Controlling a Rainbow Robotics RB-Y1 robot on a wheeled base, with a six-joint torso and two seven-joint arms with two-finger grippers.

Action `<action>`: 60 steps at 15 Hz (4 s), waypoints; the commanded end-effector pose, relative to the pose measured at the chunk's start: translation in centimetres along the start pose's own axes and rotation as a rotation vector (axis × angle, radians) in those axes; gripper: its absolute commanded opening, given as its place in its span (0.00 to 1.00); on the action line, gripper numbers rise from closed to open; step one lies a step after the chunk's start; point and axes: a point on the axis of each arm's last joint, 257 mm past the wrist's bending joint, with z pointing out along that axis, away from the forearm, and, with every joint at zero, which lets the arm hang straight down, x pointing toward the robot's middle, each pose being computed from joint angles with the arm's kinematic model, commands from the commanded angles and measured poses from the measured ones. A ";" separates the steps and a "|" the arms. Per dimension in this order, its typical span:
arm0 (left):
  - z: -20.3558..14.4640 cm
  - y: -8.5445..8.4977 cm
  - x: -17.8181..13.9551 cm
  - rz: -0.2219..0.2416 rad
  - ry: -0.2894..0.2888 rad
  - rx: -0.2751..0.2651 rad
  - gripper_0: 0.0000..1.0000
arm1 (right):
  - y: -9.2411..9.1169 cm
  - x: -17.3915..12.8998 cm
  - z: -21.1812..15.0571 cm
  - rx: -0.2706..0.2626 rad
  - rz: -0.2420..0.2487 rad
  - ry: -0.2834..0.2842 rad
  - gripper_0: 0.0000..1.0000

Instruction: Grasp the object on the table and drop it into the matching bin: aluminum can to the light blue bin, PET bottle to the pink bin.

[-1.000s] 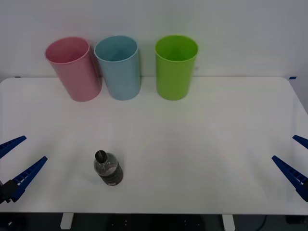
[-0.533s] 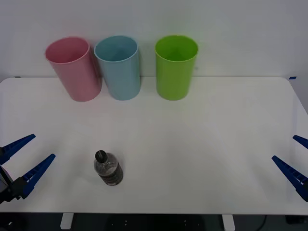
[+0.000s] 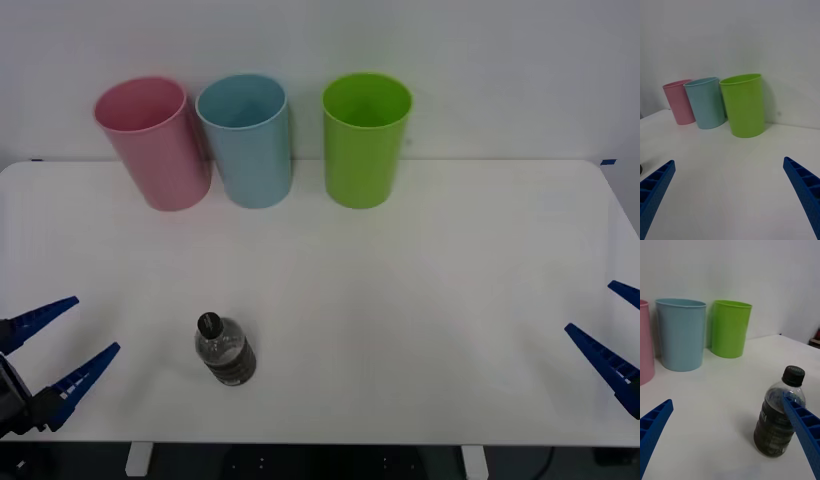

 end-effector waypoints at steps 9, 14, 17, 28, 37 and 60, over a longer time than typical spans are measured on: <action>-0.4 -2.8 4.8 0.137 0.117 0.134 1.00 | 0.0 0.0 0.0 0.000 0.000 0.000 1.00; 0.7 -3.5 6.7 0.129 0.147 0.187 1.00 | 0.0 0.0 0.0 0.000 0.000 0.000 1.00; 2.2 -3.8 8.1 0.102 0.147 0.222 1.00 | 0.0 0.0 0.0 0.000 0.000 0.000 1.00; 7.4 -6.1 10.3 0.092 0.096 0.264 1.00 | 0.0 0.0 0.0 0.000 0.000 0.000 1.00; 11.0 -8.0 10.8 0.106 0.082 0.281 1.00 | 0.0 0.0 0.0 0.000 0.000 0.000 1.00; 12.3 -7.3 10.0 0.100 0.052 0.245 0.00 | 0.0 0.0 0.0 0.000 0.000 0.000 1.00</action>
